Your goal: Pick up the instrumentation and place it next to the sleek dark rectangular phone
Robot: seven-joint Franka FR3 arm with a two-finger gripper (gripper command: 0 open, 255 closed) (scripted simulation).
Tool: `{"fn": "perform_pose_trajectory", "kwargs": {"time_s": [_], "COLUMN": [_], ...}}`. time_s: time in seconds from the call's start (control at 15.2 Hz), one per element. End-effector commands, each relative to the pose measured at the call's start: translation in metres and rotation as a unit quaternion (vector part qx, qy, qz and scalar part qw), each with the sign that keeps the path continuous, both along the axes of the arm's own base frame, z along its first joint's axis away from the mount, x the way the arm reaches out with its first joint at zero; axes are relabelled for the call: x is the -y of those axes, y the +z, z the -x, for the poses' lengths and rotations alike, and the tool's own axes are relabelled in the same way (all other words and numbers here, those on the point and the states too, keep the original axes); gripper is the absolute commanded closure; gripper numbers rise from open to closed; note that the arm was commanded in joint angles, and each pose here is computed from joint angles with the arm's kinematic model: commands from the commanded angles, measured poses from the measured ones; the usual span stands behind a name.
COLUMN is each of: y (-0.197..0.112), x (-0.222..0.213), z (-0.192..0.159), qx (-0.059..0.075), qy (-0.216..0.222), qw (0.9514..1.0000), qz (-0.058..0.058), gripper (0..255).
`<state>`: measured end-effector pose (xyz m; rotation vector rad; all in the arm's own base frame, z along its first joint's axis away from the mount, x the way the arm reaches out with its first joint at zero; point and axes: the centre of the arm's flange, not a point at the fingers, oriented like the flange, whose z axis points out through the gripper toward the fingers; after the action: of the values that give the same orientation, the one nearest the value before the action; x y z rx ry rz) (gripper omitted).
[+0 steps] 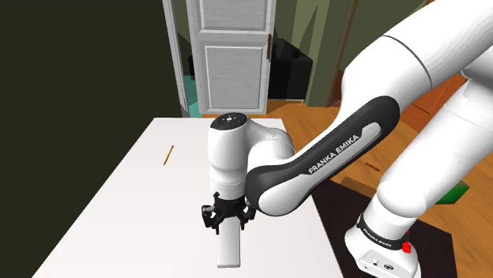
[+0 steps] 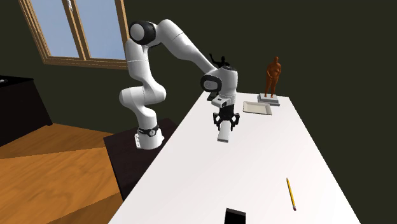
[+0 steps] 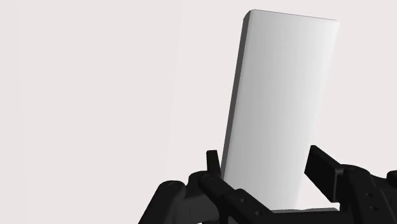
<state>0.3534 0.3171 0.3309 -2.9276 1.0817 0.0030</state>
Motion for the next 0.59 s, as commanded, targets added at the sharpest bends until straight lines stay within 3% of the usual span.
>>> {"fn": "perform_pose_trajectory", "kwargs": {"time_s": [0.0,0.33,0.53], "y": [0.000,0.000,0.016], "x": [0.000,0.000,0.000], "z": [0.000,0.000,0.000], "qx": [0.000,0.000,0.000], "qy": [0.000,0.000,0.000], "qw": [1.0000,1.0000,1.0000], "qz": [0.000,0.000,0.000], "gripper": [255,255,255]}}
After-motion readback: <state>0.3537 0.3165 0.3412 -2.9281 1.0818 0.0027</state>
